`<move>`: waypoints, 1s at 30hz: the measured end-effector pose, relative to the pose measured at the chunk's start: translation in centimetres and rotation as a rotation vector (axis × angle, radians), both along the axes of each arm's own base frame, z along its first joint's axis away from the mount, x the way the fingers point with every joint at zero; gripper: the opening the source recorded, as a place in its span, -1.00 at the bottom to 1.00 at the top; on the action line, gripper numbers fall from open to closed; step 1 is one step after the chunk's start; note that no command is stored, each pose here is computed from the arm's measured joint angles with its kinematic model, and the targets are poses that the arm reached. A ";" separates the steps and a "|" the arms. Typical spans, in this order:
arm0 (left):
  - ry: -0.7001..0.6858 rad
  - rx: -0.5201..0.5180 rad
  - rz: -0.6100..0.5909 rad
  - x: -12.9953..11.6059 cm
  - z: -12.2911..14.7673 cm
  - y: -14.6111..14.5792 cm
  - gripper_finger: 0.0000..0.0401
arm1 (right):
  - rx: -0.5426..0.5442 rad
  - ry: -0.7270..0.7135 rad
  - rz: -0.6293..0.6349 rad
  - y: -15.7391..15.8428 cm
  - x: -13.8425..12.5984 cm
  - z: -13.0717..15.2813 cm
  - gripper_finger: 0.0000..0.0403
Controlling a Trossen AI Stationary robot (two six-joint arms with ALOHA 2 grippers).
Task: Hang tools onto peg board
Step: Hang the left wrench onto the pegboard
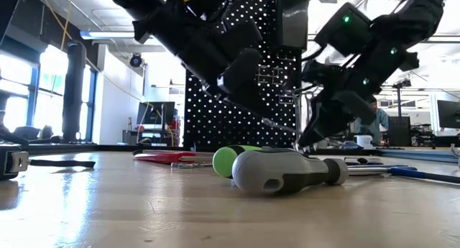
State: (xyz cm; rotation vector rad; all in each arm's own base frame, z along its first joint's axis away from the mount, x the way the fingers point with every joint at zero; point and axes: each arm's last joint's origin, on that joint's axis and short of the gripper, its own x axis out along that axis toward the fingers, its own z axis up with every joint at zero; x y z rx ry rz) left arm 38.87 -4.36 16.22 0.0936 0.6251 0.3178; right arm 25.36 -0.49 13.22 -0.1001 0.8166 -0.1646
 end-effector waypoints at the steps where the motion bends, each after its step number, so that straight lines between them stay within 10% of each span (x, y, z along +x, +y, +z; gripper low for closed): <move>1: -0.006 0.005 0.007 0.0 0.1 0.0 -0.49 | -0.006 -0.009 -0.003 0.1 -0.1 0.3 -0.86; 30: -0.564 0.092 0.054 -0.1 9.9 1.6 -0.49 | -0.205 -0.609 -0.061 3.8 -5.0 12.5 -0.86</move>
